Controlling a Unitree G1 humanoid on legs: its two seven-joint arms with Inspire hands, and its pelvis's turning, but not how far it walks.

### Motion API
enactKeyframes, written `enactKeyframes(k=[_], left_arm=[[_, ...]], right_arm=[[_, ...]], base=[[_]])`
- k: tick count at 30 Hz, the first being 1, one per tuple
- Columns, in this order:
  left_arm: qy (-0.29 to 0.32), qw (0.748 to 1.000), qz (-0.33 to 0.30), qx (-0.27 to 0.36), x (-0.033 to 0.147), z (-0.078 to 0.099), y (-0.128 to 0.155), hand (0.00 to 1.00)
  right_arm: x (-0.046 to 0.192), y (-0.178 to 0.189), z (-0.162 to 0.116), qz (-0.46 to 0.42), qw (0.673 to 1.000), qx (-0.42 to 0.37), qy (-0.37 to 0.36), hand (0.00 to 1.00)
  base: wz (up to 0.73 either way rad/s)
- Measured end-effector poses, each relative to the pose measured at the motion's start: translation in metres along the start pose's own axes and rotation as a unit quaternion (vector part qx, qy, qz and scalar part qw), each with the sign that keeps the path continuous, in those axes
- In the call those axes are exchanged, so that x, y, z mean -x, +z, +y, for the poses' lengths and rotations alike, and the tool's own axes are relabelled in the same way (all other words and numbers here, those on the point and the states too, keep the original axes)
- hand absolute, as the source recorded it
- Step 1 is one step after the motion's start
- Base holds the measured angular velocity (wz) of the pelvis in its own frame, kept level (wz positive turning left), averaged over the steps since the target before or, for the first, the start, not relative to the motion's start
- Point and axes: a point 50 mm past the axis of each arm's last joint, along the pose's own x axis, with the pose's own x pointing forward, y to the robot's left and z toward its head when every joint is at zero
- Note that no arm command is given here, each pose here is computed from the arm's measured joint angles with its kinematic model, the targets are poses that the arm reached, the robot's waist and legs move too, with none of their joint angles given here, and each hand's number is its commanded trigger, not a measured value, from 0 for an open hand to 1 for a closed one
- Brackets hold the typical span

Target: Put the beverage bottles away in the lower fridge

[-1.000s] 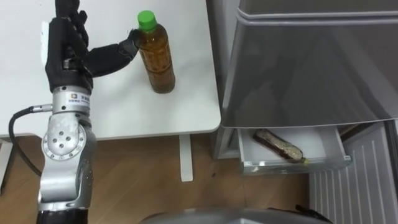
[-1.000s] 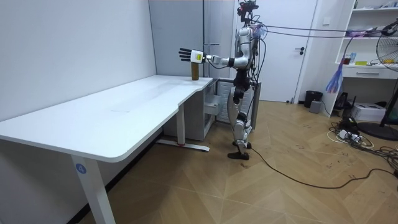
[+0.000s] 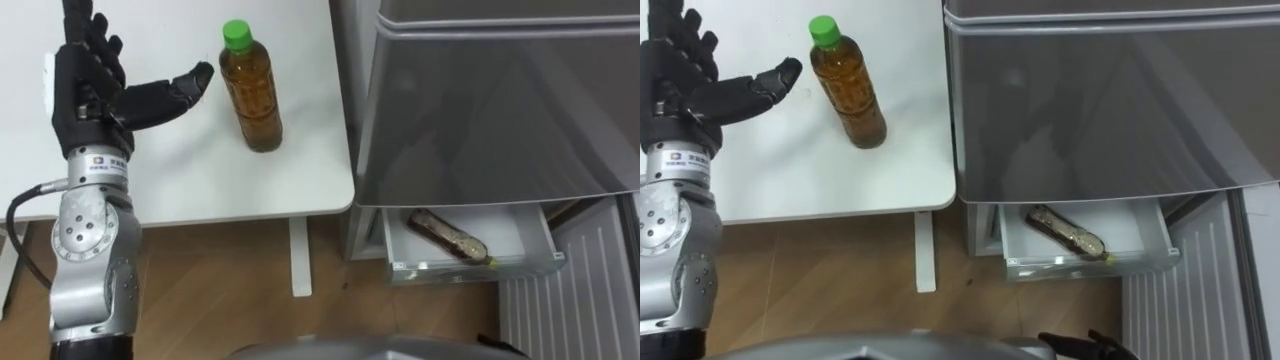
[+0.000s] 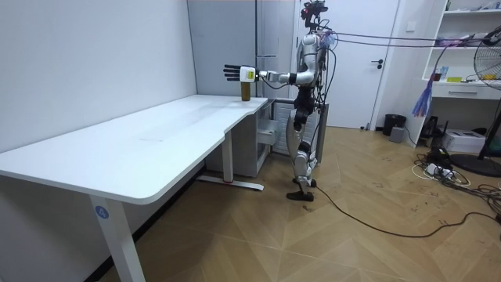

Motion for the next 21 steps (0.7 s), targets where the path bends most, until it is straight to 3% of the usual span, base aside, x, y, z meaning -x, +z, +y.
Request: enactKeyframes(k=[21], left_arm=[[0.009, 1.0, 0.015, 0.001, -0.0003, 0.0077, -0.0015, 0.0]], right_arm=[[0.0009, -0.0001, -0.005, 0.006, 1.0, -0.01, -0.006, 0.0]], base=[[-0.01]])
